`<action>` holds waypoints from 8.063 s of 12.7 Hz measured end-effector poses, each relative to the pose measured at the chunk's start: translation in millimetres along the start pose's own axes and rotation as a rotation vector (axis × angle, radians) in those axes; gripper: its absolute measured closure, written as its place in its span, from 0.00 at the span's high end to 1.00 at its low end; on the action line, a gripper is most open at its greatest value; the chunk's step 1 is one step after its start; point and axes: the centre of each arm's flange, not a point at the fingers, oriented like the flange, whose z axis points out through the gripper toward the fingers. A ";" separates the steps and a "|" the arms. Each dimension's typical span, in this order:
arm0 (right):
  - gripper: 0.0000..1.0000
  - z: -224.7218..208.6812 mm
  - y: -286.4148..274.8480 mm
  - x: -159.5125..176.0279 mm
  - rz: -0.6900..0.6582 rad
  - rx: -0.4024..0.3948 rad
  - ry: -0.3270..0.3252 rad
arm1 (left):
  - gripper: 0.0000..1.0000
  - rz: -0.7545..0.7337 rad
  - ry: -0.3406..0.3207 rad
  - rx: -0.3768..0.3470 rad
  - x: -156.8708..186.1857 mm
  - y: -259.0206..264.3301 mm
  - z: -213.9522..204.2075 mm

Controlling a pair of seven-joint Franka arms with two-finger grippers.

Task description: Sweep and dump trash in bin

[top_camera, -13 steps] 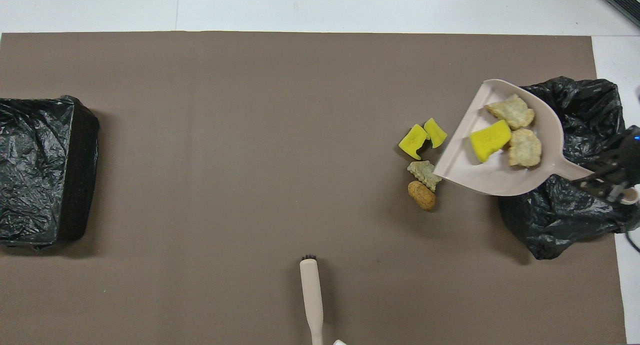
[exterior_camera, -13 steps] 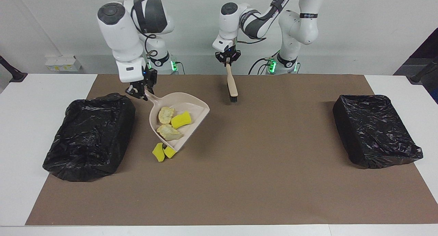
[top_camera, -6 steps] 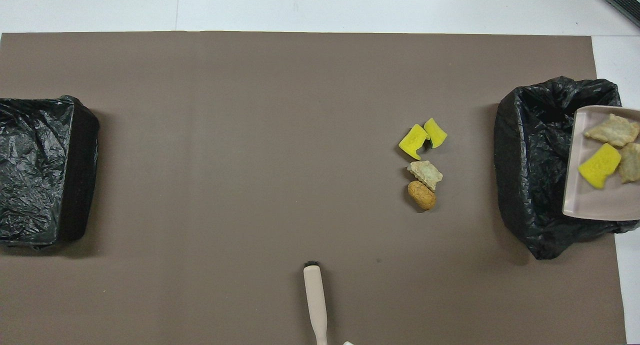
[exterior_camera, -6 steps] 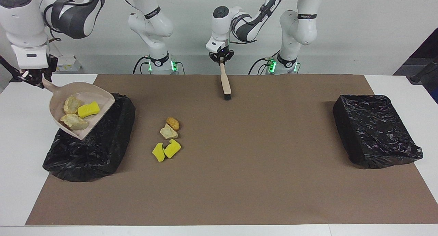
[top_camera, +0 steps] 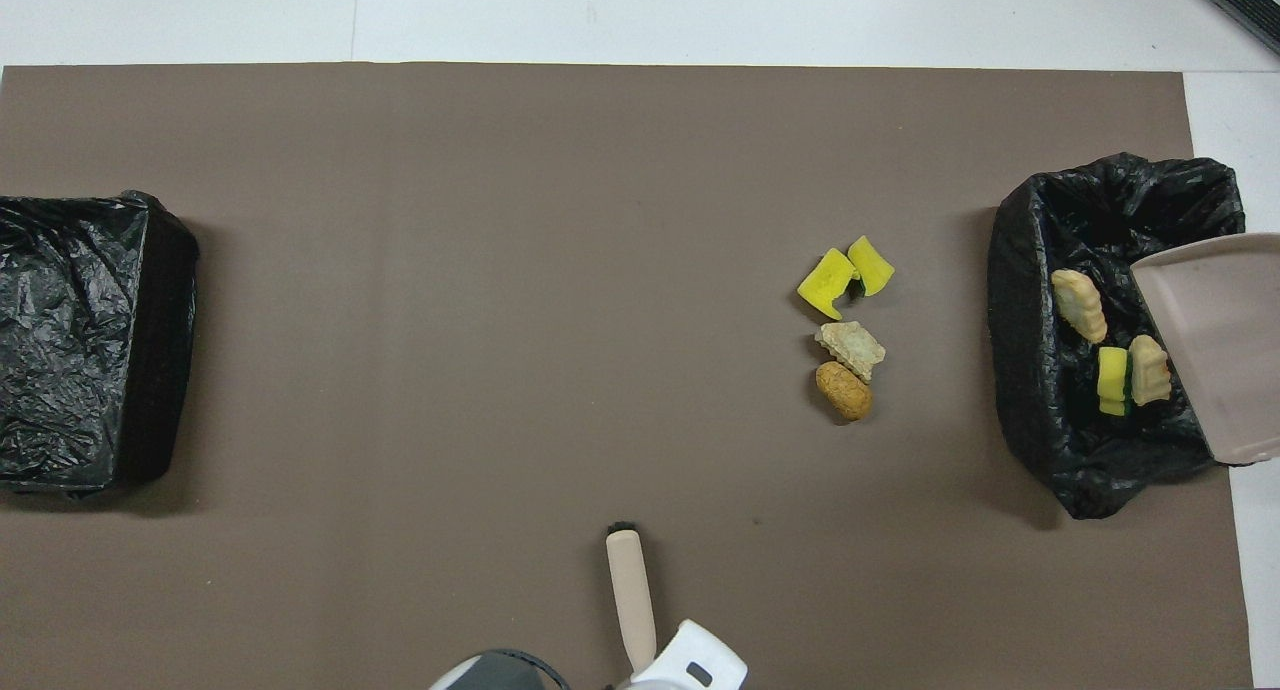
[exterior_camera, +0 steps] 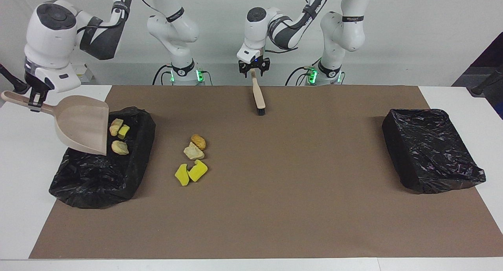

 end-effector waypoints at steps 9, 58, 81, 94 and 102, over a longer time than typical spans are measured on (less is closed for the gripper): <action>0.33 -93.9 -28.7 -3.3 0.472 0.073 0.048 | 1.00 0.309 0.259 -0.050 234.2 -175.7 -212.0; 1.00 -266.5 -148.6 589.3 1.439 0.775 0.511 | 1.00 0.320 0.144 0.039 259.6 -363.4 -354.2; 0.26 -248.7 -170.7 585.8 1.479 0.745 0.458 | 1.00 0.243 0.223 -0.039 279.6 -0.1 -65.2; 0.26 -123.2 -22.3 308.5 1.808 0.606 0.401 | 0.40 0.188 0.184 -0.021 288.8 6.9 -5.9; 0.26 -65.9 62.2 249.6 1.734 0.486 0.281 | 0.33 0.502 0.207 0.058 291.5 -24.6 -61.6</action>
